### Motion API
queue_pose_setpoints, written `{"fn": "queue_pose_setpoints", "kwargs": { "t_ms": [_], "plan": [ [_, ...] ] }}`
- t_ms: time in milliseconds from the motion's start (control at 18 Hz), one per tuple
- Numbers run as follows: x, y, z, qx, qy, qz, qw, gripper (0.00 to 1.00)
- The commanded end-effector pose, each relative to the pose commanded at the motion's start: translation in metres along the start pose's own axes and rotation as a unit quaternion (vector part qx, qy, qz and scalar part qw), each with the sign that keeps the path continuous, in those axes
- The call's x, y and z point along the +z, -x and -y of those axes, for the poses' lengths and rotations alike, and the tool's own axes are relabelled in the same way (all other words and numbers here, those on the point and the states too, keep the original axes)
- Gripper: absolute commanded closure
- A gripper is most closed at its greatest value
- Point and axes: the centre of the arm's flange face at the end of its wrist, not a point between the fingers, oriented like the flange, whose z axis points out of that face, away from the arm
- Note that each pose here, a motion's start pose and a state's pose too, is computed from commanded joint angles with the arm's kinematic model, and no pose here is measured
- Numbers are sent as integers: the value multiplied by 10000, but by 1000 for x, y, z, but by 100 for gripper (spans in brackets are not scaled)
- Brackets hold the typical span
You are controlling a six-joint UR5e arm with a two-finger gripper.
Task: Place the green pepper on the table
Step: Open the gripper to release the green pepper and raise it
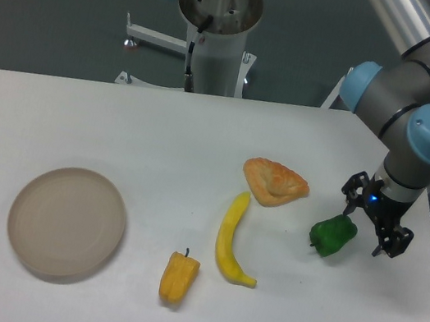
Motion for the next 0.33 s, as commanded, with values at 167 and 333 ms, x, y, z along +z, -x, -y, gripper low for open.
{"fn": "queue_pose_setpoints", "kwargs": {
  "t_ms": [167, 333],
  "plan": [
    [-6, 4, 1, 16, 41, 66, 10000, 0],
    [-9, 6, 12, 84, 44, 110, 9999, 0]
  ]
}}
